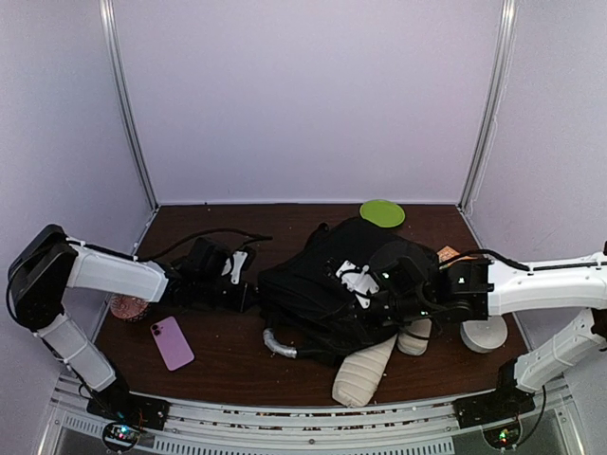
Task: Pack the student bag
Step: Unzip the student bag at the center of the board.
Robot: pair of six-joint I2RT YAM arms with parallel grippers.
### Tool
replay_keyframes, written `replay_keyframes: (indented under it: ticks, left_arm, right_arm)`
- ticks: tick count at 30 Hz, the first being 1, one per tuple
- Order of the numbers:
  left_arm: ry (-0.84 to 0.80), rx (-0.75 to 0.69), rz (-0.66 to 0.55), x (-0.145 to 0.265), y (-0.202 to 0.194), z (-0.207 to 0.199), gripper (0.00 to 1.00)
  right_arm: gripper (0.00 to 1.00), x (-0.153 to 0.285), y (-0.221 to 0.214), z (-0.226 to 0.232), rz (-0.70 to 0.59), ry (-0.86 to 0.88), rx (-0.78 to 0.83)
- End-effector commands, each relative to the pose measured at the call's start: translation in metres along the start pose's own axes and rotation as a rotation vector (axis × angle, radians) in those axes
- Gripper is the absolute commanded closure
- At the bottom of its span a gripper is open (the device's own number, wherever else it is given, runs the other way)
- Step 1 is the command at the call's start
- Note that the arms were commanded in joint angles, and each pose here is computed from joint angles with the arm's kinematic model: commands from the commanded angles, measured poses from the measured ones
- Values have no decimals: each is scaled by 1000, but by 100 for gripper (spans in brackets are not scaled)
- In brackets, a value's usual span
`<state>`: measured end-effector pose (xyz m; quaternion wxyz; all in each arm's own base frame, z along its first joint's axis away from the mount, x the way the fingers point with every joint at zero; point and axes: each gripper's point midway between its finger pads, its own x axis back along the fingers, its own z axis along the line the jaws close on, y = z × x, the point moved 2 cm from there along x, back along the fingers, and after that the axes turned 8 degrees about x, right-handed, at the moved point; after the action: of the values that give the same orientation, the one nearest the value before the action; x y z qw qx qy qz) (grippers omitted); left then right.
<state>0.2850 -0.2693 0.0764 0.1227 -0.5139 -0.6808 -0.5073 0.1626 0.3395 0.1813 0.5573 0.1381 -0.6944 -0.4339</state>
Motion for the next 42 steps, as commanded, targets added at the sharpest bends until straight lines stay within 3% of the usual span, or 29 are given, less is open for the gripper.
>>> replay_keyframes:
  ticks: [1,13,15,19,22,26,27,28,31,34,39,42]
  left_arm:
    - [14,18,-92,-5,34,11,100]
    - [-32,-14,-59,-21,52,10,100]
    - [-26,-11,-56,-17,50,10,93]
    - [-9,-8,-63,4,46,10,61]
    - [26,0,-64,24,39,13,47]
    - [31,5,-73,63,29,7,35]
    - [49,9,-93,73,29,7,16]
    - [64,17,-120,86,30,7,4]
    - [103,41,-220,113,48,6,2]
    - [103,34,-256,115,80,-6,2]
    - [0,4,-131,61,118,-39,2]
    - [-18,46,-49,23,111,-35,2]
  right_arm:
    - [100,14,-9,10,11,62,38]
    - [100,18,-23,22,24,145,73]
    - [99,18,-20,18,18,118,57]
    - [54,24,3,4,-44,36,-13]
    - [33,33,29,-6,-109,4,-84]
    - [15,45,57,-32,-198,-61,-219]
    - [9,48,61,-43,-221,-94,-276]
    - [5,50,61,-58,-241,-136,-347]
    - [5,58,40,-112,-282,-295,-587]
    - [6,68,-2,-157,-300,-482,-802]
    - [6,88,-63,-197,-268,-739,-1004]
    - [6,100,-91,-204,-243,-842,-1075]
